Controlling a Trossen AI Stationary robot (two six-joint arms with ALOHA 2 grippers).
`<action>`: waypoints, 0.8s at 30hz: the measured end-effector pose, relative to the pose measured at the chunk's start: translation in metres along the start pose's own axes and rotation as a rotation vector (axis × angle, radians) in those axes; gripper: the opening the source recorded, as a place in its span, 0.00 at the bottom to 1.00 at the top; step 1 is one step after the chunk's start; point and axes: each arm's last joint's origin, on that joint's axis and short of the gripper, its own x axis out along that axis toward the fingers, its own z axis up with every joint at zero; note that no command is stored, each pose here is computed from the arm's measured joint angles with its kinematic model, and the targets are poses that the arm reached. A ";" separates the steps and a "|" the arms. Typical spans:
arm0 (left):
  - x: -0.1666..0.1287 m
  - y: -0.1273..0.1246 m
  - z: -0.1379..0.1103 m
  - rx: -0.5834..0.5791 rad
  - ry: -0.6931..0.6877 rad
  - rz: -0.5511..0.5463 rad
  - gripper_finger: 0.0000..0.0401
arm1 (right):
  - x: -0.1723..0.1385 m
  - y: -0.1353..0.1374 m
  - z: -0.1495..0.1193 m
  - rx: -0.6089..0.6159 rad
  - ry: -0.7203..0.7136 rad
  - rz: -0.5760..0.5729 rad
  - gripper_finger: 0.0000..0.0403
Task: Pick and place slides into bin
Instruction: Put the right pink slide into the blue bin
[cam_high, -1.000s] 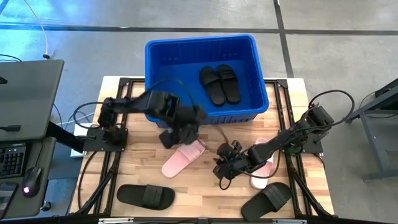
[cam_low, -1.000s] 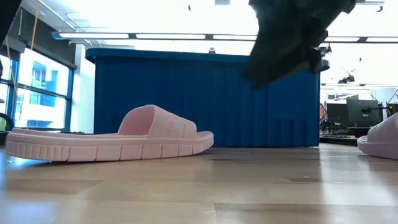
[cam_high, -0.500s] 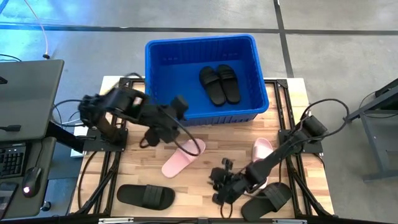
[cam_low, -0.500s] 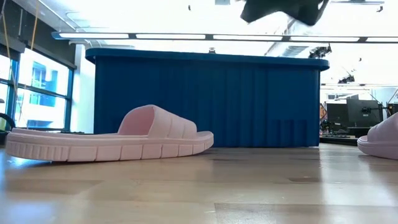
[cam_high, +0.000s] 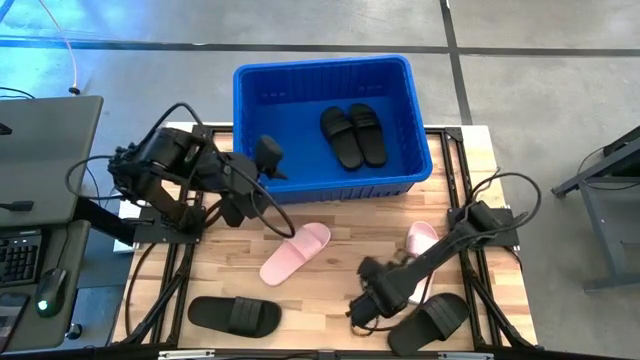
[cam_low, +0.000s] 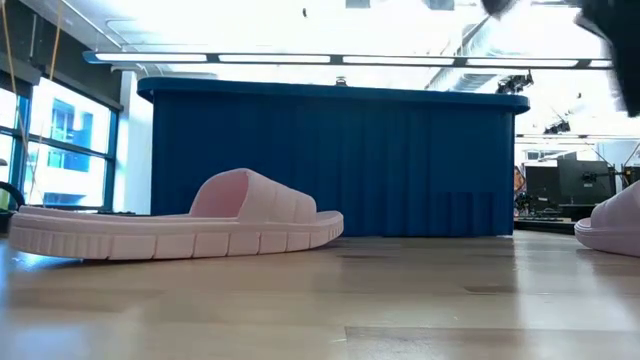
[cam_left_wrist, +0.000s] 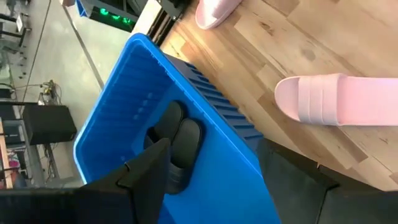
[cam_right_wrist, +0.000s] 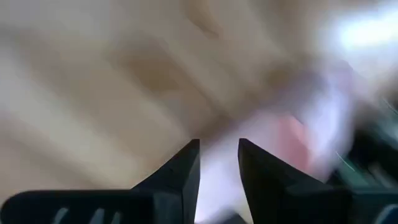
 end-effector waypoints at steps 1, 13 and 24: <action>0.000 0.000 0.000 0.001 0.002 -0.001 0.58 | 0.008 -0.001 -0.003 0.028 0.041 -0.033 0.25; 0.003 -0.001 0.001 0.001 0.005 -0.009 0.58 | 0.081 -0.024 -0.020 0.042 0.198 -0.310 0.25; 0.003 -0.001 0.001 -0.007 0.002 -0.006 0.58 | 0.080 -0.023 -0.017 0.067 0.167 -0.311 0.25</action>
